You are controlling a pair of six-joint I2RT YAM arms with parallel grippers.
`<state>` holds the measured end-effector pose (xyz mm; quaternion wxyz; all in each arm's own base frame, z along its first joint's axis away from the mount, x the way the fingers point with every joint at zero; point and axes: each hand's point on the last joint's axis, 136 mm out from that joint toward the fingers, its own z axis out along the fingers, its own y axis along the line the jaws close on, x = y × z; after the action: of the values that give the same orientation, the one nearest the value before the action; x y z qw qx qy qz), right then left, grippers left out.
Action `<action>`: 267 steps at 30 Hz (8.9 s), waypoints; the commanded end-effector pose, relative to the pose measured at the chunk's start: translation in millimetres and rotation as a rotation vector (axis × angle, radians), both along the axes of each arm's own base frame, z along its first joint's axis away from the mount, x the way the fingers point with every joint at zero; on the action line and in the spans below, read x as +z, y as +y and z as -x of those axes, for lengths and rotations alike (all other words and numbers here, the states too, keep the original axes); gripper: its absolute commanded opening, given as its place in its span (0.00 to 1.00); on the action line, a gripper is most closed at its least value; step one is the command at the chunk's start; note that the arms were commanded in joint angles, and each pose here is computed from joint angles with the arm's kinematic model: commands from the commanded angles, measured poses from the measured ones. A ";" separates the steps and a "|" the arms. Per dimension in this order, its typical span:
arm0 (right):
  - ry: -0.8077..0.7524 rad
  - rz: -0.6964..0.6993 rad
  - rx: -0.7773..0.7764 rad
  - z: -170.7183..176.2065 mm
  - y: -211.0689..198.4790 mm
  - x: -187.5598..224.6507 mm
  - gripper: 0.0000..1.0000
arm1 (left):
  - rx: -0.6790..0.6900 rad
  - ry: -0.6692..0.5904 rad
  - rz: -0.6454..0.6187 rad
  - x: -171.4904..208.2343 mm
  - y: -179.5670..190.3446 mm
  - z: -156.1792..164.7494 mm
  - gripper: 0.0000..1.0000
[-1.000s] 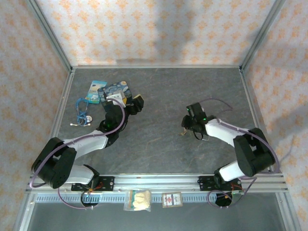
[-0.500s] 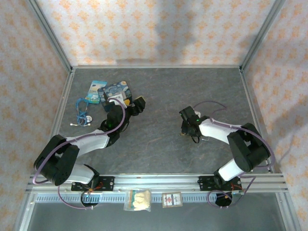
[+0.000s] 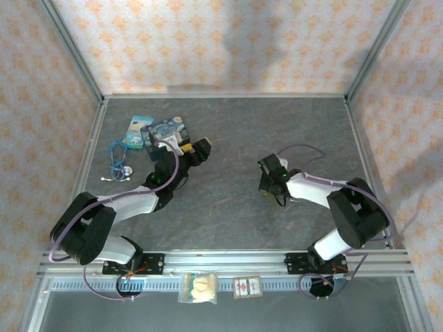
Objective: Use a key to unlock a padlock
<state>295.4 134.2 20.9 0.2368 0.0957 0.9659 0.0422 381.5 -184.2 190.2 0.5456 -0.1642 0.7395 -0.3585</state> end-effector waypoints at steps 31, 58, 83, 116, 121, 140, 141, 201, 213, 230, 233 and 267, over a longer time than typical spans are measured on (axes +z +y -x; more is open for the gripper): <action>-0.227 -0.538 0.021 -33.2 75.6 88.0 0.00 | -0.275 0.140 0.449 -26.7 -105.2 28.0 0.82; -0.028 -0.204 0.023 18.9 37.1 12.8 0.45 | -0.145 0.089 0.306 -15.1 -70.5 8.4 0.83; 0.102 -0.027 -0.044 39.2 22.5 -35.7 0.30 | -0.136 0.078 0.310 -10.8 -64.4 5.5 0.83; -0.142 -0.146 0.219 -5.9 63.6 24.0 0.00 | -0.274 0.101 0.422 -16.3 -92.4 23.6 0.81; -0.173 -0.190 0.228 -8.1 62.0 31.3 0.00 | -0.289 0.152 0.433 -31.4 -100.5 29.8 0.81; -0.033 -0.122 0.113 9.1 35.8 6.1 0.48 | -0.253 0.144 0.404 -31.1 -95.7 25.5 0.81; -0.030 -0.131 0.113 9.6 37.9 4.8 0.49 | -0.252 0.143 0.405 -30.6 -95.3 25.4 0.81; -0.023 -0.026 0.086 7.8 50.0 18.9 0.49 | -0.180 0.116 0.346 -20.8 -65.5 16.4 0.81; 0.080 0.182 0.094 20.6 26.4 -30.1 0.42 | -0.177 0.114 0.344 -19.2 -65.3 16.1 0.81; 0.116 -0.005 0.072 15.4 49.9 -28.3 0.00 | -0.249 0.111 0.359 -19.6 -77.5 25.1 0.81; 0.115 -0.163 0.044 9.3 62.4 -11.0 0.00 | -0.300 0.106 0.360 -19.8 -84.6 31.0 0.81; -0.023 -0.549 -0.124 -35.4 81.3 62.1 0.00 | -0.608 0.188 0.174 -97.5 -158.3 56.8 0.41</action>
<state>326.9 217.7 70.5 0.2010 0.2067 0.9168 0.2763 326.2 -333.1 97.1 0.3299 -0.0412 0.7650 -0.5516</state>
